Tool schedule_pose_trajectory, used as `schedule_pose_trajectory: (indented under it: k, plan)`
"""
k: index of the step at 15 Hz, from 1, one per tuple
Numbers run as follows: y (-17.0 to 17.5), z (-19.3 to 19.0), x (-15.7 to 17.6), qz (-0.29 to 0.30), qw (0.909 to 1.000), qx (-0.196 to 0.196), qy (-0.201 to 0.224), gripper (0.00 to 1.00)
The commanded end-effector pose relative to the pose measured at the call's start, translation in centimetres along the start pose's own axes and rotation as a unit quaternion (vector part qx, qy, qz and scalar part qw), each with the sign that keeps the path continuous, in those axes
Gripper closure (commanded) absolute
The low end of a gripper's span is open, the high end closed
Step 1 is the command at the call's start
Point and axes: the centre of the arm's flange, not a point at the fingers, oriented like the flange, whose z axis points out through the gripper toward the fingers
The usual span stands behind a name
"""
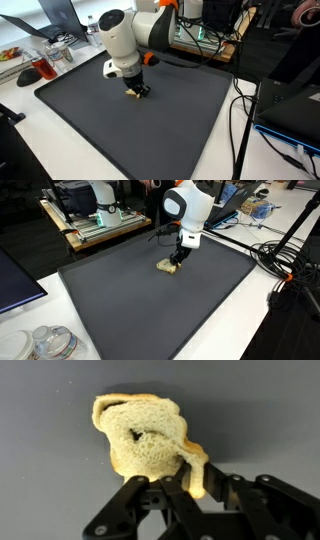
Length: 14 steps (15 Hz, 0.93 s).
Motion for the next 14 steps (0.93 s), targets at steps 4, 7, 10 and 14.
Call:
schedule_pose_trajectory:
  k: [4,7,10,14]
  plan:
    - [-0.35,-1.96,-0.61,-0.022,0.9993,-0.029,-0.004,0.96]
    - [-0.41,-1.81,-0.75,-0.027,0.9990,-0.034,-0.008,0.96]
    - [-0.46,-1.72,-0.87,-0.030,0.9989,-0.035,-0.009,0.96]
    - [-0.50,-2.57,-1.06,-0.029,0.9991,-0.030,-0.006,0.60]
